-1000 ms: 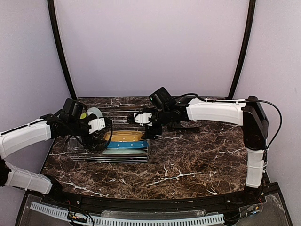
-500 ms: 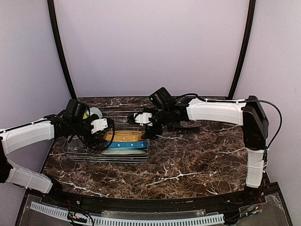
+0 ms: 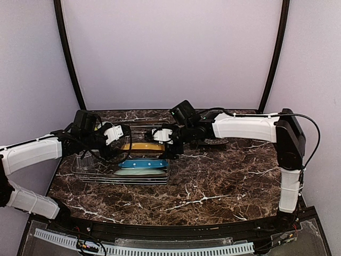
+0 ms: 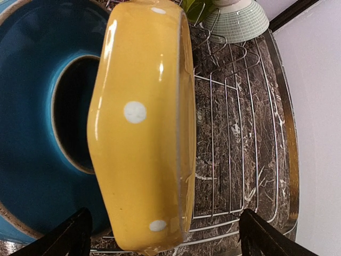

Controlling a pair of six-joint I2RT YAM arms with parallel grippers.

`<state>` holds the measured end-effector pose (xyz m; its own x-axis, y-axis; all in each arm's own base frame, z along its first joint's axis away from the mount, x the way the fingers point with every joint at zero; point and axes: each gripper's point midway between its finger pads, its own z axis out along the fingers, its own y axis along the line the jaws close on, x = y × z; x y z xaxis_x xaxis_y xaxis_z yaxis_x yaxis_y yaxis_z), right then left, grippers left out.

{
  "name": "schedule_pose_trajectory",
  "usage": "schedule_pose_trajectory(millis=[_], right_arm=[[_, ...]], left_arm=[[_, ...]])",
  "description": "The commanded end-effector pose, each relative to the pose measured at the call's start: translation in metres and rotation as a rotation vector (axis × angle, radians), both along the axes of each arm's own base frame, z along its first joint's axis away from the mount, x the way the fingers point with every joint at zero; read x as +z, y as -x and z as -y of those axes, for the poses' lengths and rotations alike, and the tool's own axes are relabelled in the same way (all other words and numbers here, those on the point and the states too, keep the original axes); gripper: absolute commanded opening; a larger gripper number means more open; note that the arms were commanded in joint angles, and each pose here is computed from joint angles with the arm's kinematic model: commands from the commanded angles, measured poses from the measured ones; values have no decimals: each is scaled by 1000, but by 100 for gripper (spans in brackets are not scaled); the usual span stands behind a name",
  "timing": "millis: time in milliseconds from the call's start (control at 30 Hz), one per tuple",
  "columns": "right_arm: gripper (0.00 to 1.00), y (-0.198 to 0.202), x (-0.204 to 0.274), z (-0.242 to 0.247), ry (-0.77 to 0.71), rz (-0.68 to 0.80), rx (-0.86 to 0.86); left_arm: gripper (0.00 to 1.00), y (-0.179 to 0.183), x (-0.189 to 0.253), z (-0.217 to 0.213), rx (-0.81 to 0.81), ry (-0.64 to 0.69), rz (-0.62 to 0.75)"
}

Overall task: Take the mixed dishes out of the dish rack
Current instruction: Grab the plate from the dish rack.

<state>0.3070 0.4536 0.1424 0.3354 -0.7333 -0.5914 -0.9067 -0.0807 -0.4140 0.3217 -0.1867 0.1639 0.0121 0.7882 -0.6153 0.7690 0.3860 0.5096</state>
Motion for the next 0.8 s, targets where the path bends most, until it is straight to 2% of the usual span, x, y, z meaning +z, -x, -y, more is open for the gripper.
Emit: schedule_pose_trajectory(millis=[0,233,400,600,767], right_arm=[[91,4,-5,1,13,-2,4],[74,-6,-3,-11,-5,9,-29],[71,-11,-3,-21,-23,10,-50],[62,-26,-6,-30,-26,59,-109],[58,-30,-2,-38,-61,121,-125]], left_arm=[[85,-13,28,11,2,87,67],[85,-13,26,10,8,86,69],[86,-12,26,10,8,96,71],[88,-10,31,9,24,123,74],[91,-14,47,4,68,173,134]])
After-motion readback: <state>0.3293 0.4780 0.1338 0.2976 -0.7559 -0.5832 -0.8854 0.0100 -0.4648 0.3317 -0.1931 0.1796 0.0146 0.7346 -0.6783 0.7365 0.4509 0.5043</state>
